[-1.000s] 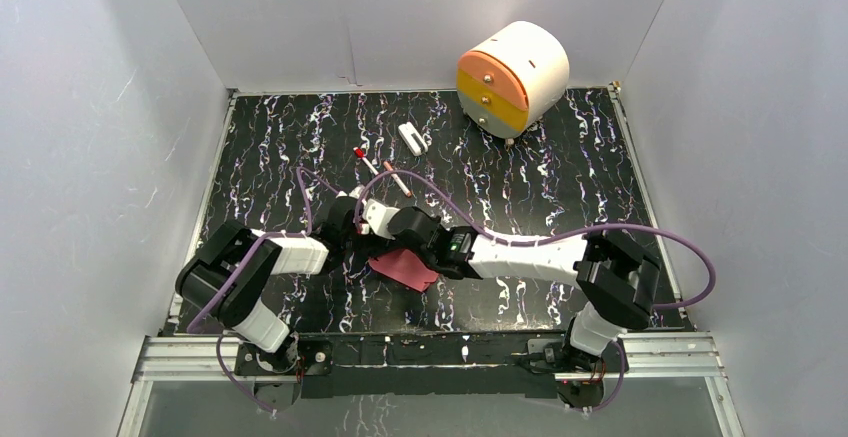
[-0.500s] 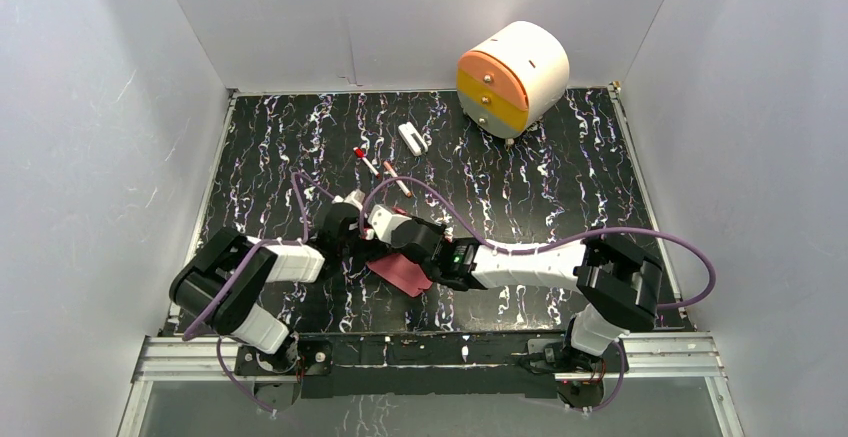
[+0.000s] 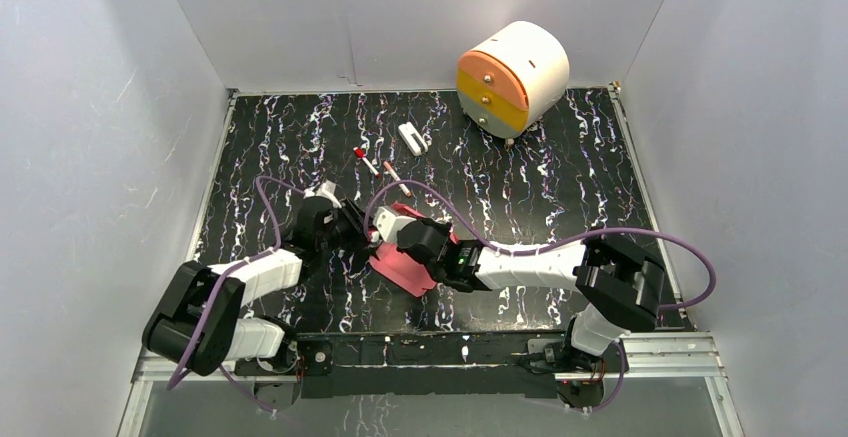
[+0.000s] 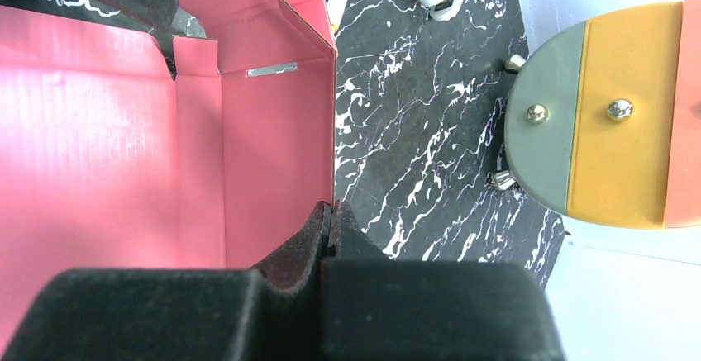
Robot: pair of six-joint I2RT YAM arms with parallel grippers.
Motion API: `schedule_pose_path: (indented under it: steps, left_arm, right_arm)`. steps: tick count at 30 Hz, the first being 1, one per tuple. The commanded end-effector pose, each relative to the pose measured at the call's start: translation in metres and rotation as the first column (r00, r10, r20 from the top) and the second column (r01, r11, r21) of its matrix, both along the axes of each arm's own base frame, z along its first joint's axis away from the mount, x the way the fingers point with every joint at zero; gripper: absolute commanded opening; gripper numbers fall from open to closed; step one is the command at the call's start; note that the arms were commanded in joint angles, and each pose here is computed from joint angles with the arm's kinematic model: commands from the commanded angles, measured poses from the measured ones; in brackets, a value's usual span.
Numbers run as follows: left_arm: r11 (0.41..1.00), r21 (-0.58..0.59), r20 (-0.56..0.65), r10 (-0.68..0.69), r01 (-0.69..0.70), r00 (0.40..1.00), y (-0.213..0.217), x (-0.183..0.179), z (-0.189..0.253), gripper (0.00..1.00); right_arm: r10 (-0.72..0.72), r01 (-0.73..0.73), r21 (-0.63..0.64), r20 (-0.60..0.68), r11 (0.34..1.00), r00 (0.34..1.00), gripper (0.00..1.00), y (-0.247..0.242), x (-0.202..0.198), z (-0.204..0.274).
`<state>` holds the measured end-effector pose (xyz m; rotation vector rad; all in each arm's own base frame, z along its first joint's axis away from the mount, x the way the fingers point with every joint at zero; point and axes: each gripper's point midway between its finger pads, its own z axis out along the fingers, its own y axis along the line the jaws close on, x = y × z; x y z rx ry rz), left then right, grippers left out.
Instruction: Fold the paper box
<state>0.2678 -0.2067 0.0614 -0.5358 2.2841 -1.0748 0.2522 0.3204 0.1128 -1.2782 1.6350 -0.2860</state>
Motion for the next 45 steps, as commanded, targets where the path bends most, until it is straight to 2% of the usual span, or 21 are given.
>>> schedule_pose_path:
  steps: [1,9,16,19,25,30,38,45]
  left_arm:
    - [0.998,-0.058,0.007,0.022,-0.022,1.0,0.003,0.01,0.025,0.38]
    - [0.996,-0.083,0.067,0.039,-0.034,0.997,-0.002,0.034,0.053,0.57]
    - [0.997,-0.055,0.075,0.055,-0.051,0.996,-0.004,0.054,0.05,0.61]
    - [0.997,-0.034,0.068,0.067,-0.064,0.995,-0.001,0.057,0.042,0.58]
    - [0.998,-0.016,0.039,0.056,-0.055,0.998,-0.002,0.055,0.023,0.43]
    - [1.0,-0.023,0.041,0.019,-0.018,0.999,-0.007,0.051,0.017,0.38]
    - [0.999,0.021,0.132,-0.05,0.047,0.99,-0.018,0.049,0.023,0.35]
    - [0.99,0.101,0.234,-0.115,0.094,0.965,-0.021,0.034,0.024,0.29]
  right_arm:
    - [-0.004,-0.002,0.083,0.067,0.997,0.998,0.0,0.002,0.01,0.029]
    - [0.027,-0.033,0.105,0.058,0.994,0.998,0.0,0.009,0.011,0.03]
    - [0.051,-0.056,0.116,0.042,0.992,0.998,0.0,0.015,0.008,0.027]
    - [0.051,-0.055,0.113,0.04,0.992,0.998,0.0,0.014,0.008,0.026]
    - [0.048,-0.052,0.11,0.035,0.993,0.998,0.0,0.013,0.008,0.022]
    - [0.049,-0.052,0.093,0.033,0.994,0.998,0.0,0.011,0.007,0.017]
    - [0.081,-0.083,0.057,0.043,0.995,0.996,0.0,0.009,0.006,0.01]
    - [0.12,-0.122,0.004,0.114,0.993,0.986,0.0,0.003,0.008,0.008]
